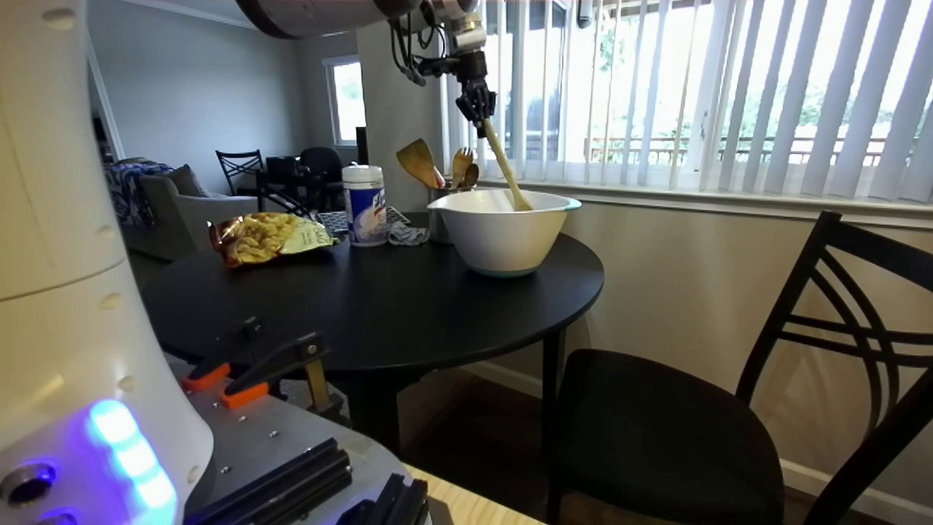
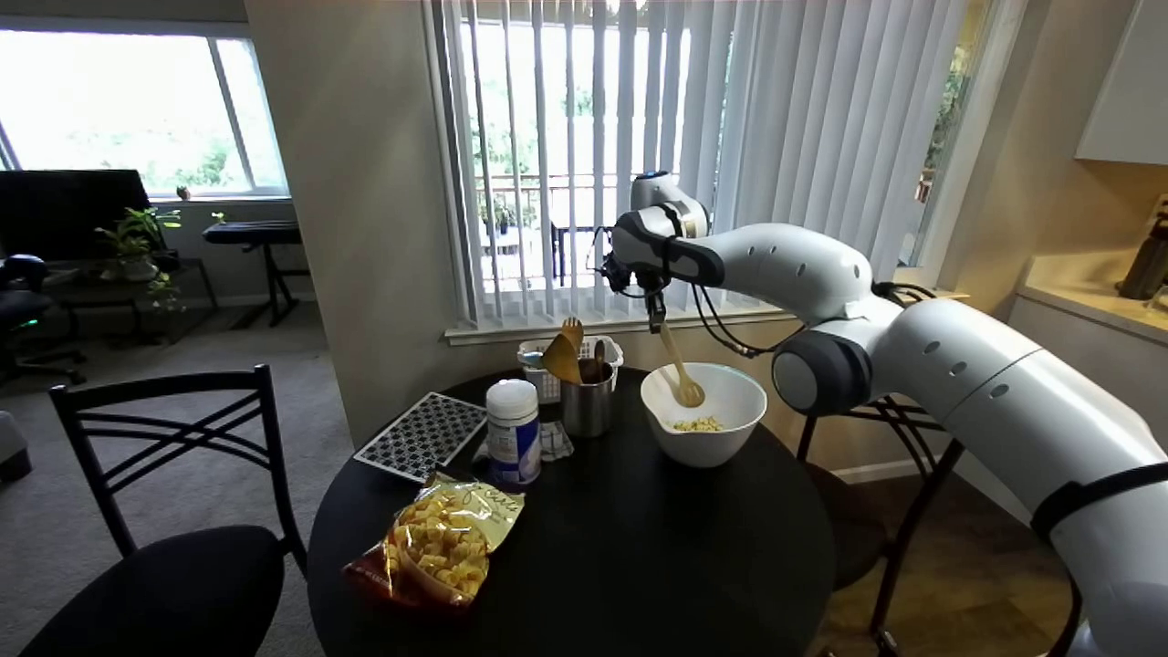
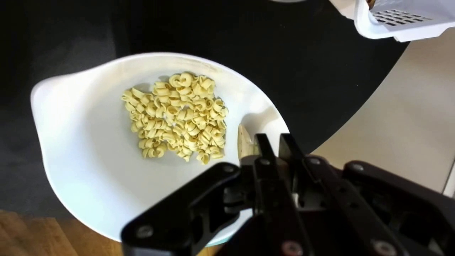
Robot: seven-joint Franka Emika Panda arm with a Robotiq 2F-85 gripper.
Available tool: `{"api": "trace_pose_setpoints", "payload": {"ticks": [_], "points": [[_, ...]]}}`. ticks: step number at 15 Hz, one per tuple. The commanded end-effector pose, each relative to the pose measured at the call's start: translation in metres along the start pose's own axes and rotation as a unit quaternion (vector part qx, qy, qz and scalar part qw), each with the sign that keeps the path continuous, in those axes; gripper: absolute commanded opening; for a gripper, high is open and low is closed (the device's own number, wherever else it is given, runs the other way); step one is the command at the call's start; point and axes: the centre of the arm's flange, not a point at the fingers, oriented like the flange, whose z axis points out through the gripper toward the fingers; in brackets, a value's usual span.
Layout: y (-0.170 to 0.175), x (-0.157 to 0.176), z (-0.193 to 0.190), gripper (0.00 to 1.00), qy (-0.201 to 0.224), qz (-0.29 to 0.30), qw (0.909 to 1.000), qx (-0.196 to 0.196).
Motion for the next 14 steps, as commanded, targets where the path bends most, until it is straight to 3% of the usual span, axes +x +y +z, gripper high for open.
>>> {"api": "trace_pose_setpoints", "payload": {"ticks": [1, 3, 5, 6, 7, 14], "points": [[0.06, 0.029, -0.002, 0.03, -0.048, 0.027, 0.9983, -0.022], [0.06, 0.029, 0.001, 0.03, -0.073, 0.031, 0.9956, -0.049], [0.061, 0.028, 0.003, 0.24, -0.088, 0.03, 0.9936, -0.065], [0.062, 0.028, 0.003, 0.39, -0.094, 0.027, 0.9925, -0.073], [0.062, 0.027, 0.004, 0.41, -0.097, 0.024, 0.9919, -0.078], [0.066, 0.019, 0.006, 0.85, -0.112, 0.016, 0.989, -0.095]]}}
